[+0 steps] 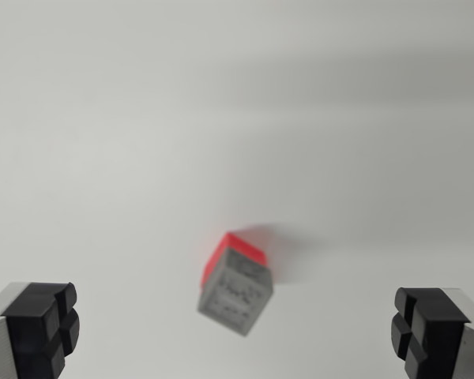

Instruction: Destack cube

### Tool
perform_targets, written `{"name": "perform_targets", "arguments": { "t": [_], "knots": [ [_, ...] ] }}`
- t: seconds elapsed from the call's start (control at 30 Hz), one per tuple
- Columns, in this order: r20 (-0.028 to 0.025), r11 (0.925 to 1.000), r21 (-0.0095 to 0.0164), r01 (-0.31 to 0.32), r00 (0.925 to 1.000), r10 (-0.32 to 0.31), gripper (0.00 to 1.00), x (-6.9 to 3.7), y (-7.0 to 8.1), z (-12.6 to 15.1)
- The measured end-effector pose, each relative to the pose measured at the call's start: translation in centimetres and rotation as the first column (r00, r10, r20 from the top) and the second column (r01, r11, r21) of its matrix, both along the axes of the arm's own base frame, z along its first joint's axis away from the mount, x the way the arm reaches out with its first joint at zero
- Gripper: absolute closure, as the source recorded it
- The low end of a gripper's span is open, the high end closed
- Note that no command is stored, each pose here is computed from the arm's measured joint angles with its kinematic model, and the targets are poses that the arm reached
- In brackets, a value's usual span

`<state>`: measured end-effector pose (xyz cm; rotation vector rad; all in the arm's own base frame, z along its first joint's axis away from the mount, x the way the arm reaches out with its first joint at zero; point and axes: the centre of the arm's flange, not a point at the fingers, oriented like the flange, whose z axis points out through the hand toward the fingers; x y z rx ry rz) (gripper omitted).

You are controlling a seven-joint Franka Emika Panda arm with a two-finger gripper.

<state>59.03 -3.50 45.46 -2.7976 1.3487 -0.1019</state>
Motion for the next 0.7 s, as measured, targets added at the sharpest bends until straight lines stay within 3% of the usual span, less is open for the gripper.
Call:
{"name": "perform_targets", "arguments": {
  "t": [0.4,0.7],
  "knots": [
    [-0.0001,1.0000,0.0000,0.000,1.0000,0.000,0.00,0.00,0.00,-0.01],
    [-0.0054,0.9999,0.0011,0.012,0.9999,-0.012,0.00,-0.22,0.01,-0.58]
  ]
}}
